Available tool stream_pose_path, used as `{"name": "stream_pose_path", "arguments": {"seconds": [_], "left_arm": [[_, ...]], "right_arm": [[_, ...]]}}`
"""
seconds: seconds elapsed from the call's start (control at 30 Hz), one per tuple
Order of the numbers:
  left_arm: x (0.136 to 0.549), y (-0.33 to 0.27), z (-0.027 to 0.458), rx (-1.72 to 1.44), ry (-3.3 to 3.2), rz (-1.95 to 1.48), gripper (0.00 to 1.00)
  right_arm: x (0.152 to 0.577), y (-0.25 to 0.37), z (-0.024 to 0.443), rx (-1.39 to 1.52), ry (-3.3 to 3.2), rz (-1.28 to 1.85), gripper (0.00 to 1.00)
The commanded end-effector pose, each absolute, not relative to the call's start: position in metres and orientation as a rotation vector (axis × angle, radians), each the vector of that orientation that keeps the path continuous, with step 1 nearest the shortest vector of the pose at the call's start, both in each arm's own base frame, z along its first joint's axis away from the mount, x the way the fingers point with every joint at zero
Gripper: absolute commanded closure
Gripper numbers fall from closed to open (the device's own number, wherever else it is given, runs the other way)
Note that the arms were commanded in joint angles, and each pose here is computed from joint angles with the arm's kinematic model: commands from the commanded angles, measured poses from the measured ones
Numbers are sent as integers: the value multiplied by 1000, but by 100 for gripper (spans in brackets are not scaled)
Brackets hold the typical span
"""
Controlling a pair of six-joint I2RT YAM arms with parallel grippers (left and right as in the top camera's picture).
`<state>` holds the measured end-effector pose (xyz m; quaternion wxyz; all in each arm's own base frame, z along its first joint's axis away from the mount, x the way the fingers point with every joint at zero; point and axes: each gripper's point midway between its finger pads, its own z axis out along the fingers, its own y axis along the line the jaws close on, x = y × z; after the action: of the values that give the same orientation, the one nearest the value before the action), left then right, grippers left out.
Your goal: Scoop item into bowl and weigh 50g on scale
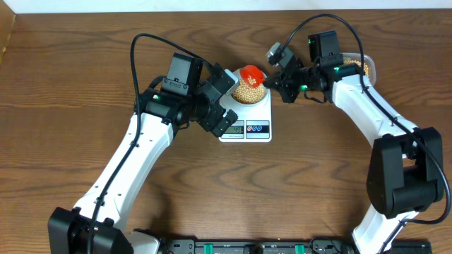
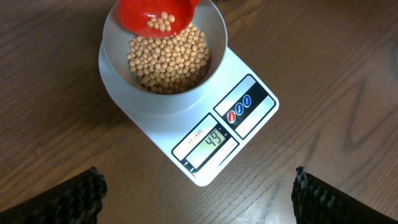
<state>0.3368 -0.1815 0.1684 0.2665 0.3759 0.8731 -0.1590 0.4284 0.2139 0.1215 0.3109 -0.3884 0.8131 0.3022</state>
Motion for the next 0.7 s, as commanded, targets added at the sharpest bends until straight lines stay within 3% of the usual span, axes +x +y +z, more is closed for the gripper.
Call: {"name": "stream_pose_path", "arguments": {"seconds": [0.0, 0.67], "left_arm": [[336, -184, 168, 1005, 2364, -455, 2], [336, -184, 168, 1005, 2365, -456, 2]], "right_arm": [[418, 216, 147, -855, 2159, 1064, 99], [416, 213, 158, -849, 2109, 1154, 99]]}}
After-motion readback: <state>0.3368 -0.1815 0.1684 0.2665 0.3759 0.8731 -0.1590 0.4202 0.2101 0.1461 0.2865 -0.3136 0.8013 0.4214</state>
